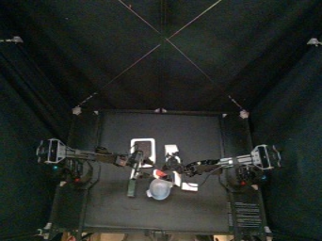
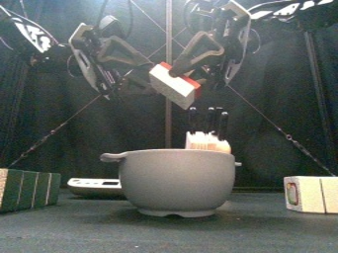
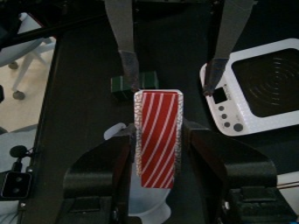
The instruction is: Hand over salmon sushi
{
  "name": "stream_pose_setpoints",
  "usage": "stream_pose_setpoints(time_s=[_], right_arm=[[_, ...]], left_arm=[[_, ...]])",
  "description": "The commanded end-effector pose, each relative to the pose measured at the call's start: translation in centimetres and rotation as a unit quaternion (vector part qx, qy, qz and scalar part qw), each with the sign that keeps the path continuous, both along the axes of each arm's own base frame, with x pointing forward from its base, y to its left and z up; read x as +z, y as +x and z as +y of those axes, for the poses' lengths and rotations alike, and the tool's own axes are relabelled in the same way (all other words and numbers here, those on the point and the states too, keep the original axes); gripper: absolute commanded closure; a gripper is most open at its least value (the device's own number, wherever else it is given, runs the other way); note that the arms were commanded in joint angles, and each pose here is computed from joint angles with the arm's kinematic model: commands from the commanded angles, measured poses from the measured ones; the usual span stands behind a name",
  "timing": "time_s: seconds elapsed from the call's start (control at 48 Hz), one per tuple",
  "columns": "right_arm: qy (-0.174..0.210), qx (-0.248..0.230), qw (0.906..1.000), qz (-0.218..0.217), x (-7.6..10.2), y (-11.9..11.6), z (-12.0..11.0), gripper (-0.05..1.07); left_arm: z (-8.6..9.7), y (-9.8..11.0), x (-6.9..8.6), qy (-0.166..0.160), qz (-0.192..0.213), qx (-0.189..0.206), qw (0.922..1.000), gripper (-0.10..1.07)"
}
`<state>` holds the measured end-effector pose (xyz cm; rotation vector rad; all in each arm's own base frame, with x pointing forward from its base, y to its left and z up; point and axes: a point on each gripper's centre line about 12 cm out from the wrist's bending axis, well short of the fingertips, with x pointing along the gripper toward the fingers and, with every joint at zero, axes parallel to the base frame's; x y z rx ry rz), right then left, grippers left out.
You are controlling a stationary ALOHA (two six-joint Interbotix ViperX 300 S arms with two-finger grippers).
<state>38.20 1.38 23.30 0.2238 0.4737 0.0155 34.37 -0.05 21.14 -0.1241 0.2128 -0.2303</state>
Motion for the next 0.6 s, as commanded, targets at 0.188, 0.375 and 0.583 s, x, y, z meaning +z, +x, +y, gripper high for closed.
stream_pose_setpoints(time_s=[0.188, 0.375, 0.583], right_arm=[[0.005, -0.003, 0.9998, -0.017, 1.3, 0.2, -0.1, 0.35], [0.006, -0.004, 0.9998, -0.019, 1.5, 0.3, -0.1, 0.35], [0.007, -0.004, 0.9998, -0.021, 1.5, 0.3, -0.1, 0.35]], left_arm=[[-0.1, 0.5, 1.1, 0.001, -0.019, -0.004, 0.9998, 0.03], [-0.4, 1.0, 0.9, -0.001, -0.016, -0.008, 0.9998, 0.03], [-0.1, 1.5, 0.5, -0.013, -0.009, 0.006, 0.9999, 0.03]])
